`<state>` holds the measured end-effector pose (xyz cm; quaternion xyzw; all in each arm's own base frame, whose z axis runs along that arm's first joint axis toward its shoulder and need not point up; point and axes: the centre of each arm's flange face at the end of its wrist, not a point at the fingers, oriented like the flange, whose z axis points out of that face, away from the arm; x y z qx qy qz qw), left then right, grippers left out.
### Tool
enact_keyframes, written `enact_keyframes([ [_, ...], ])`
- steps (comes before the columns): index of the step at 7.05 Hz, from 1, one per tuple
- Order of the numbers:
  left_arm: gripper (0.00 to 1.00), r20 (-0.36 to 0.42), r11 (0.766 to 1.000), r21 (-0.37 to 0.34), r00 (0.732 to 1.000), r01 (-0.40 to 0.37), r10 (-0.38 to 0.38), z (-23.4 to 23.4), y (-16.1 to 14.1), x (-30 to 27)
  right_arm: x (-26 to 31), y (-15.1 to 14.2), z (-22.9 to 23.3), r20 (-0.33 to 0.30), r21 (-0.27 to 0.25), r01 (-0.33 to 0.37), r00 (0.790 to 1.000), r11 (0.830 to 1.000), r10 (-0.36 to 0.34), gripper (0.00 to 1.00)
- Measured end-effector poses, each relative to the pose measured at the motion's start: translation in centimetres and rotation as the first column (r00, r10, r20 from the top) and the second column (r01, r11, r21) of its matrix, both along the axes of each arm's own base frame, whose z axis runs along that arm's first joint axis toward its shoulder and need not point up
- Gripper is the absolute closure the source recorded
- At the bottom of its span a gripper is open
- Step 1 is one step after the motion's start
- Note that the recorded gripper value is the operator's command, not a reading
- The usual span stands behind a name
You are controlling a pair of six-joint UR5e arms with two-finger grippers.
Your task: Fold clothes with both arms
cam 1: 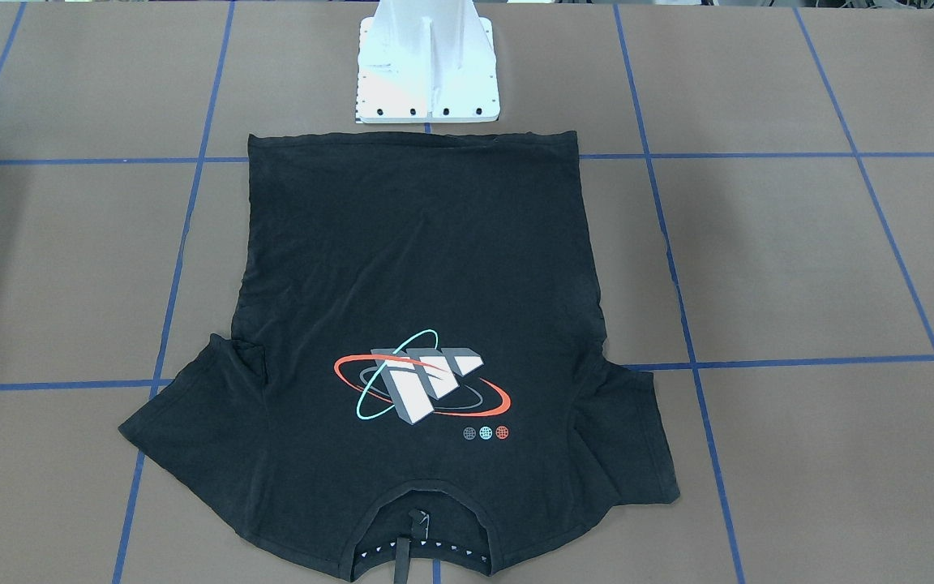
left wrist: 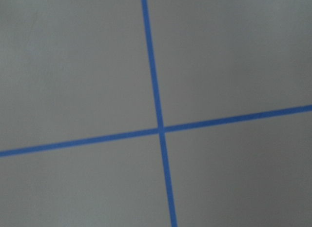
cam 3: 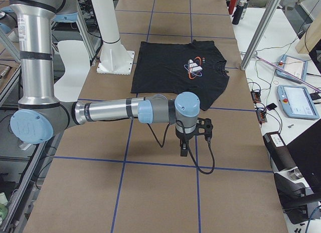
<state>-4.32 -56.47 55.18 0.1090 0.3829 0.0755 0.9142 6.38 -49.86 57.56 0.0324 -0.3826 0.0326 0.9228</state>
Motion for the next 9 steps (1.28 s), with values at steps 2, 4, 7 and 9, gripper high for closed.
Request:
enact_keyframes([
  [2, 0.00, -0.043, 0.993, 0.114, 0.999, 0.038, -0.033, -1.8, -1.3, 0.6, -4.4, -4.5, -5.3, 0.014, 0.034, 0.006, 1.000, 0.999, -0.007, 0.00],
  [4, 0.00, -0.083, 0.980, 0.188, 0.996, 0.056, -0.041, -3.7, -2.4, 3.2, -11.9, -7.3, -7.0, 0.006, 0.155, 0.079, 0.997, 0.985, -0.080, 0.00],
  [7, 0.00, -0.156, 0.975, 0.207, 0.986, 0.084, -0.052, -6.2, -7.3, 8.8, -19.7, -15.1, -6.7, 0.057, 0.222, 0.013, 0.998, 0.975, -0.026, 0.00],
  [9, 0.00, -0.242, 0.969, 0.203, 0.966, 0.140, -0.089, -4.6, -8.3, 13.2, -25.9, -17.2, -8.7, 0.015, 0.274, -0.025, 1.000, 0.962, 0.022, 0.00],
])
